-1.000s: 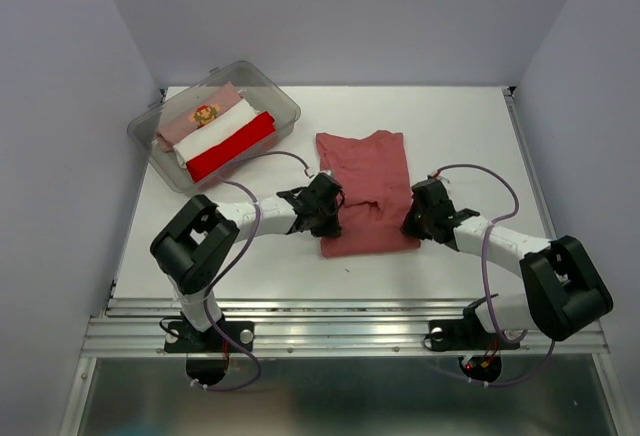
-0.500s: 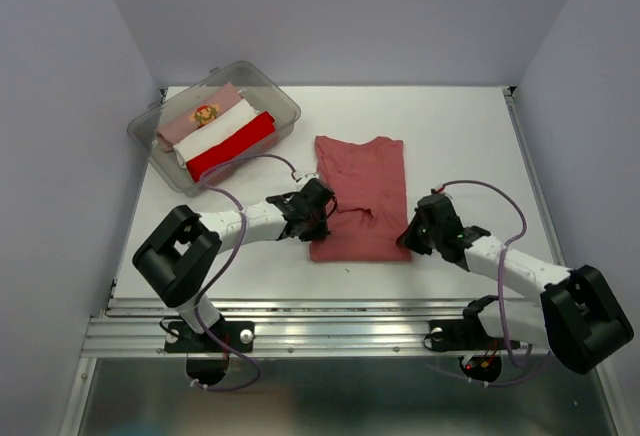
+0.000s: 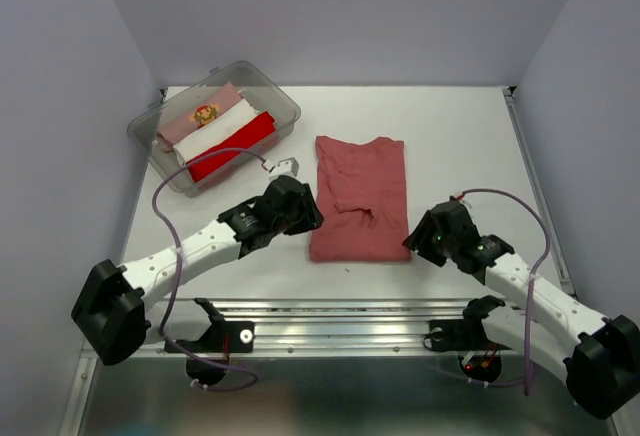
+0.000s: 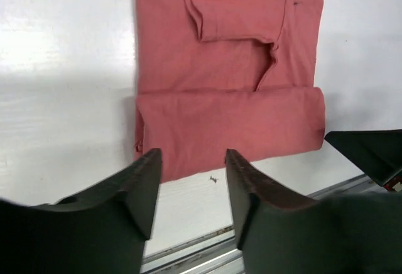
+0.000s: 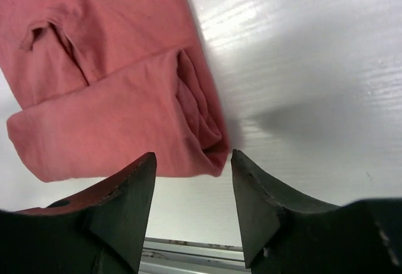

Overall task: Roll the t-shirts
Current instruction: Roll the T-shirt to the center of the board.

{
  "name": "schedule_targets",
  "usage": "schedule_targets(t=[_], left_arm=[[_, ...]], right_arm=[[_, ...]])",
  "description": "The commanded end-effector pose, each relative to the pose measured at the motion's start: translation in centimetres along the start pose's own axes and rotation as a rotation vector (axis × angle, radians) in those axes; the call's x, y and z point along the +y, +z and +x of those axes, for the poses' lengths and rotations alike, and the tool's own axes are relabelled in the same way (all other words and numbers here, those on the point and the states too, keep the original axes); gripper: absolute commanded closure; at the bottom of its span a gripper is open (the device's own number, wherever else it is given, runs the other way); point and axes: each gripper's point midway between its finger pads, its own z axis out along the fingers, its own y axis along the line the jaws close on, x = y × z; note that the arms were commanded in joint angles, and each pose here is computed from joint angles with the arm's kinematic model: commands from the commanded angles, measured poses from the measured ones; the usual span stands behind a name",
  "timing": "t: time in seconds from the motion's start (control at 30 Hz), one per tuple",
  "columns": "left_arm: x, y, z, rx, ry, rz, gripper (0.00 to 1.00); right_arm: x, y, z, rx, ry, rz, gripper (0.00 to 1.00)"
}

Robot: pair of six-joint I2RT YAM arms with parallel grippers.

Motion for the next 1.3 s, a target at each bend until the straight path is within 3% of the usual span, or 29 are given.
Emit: schedule_targets(t=[0.0, 0.07, 0.27, 0.77, 0.97, 1.0, 1.13, 1.17, 1.23, 1.27], left_arm=[[2.7, -0.2, 3.3, 0.063, -0.081, -0.025, 0.41], [3.8, -0.2, 4.7, 0.081, -0.109, -0.024, 0.36], [4.0, 0.6, 6.8, 0.116, -0.225, 0.027, 0.34], [4.9, 2.7, 9.3, 0.162, -0.356, 0.021, 0.4], [5.3, 3.6, 9.5, 0.165, -0.363, -0.003, 0.55], [5.1, 3.7, 9.5, 0.166, -0.362, -0.001, 0.63], [5.2, 3.9, 9.5, 0.169, -0.36, -0.01, 0.82], [5.1, 3.9, 9.5, 0.17, -0.361, -0.008, 0.82], [5.0, 3.8, 9.4, 0.171, -0.359, -0.01, 0.98], [4.8, 3.8, 9.2, 0.171, -0.358, -0.007, 1.0]], right_arm=[[-0.7, -0.4, 1.8, 0.043, 0.076, -0.018, 0.4], [-0.3, -0.5, 1.9, 0.038, 0.108, -0.054, 0.37], [-0.4, 1.0, 3.3, 0.058, 0.194, -0.114, 0.38], [-2.0, 2.1, 3.3, 0.007, 0.263, -0.072, 0.62], [-2.4, 2.2, 3.4, 0.002, 0.263, -0.059, 0.74], [-2.4, 2.2, 3.4, 0.002, 0.264, -0.059, 0.76], [-2.1, 2.1, 3.2, -0.001, 0.264, -0.07, 0.89], [-2.0, 2.1, 3.1, -0.001, 0.262, -0.073, 0.91], [-1.8, 2.0, 3.1, 0.0, 0.261, -0.079, 0.99], [-1.5, 1.8, 2.9, -0.003, 0.264, -0.087, 0.99]])
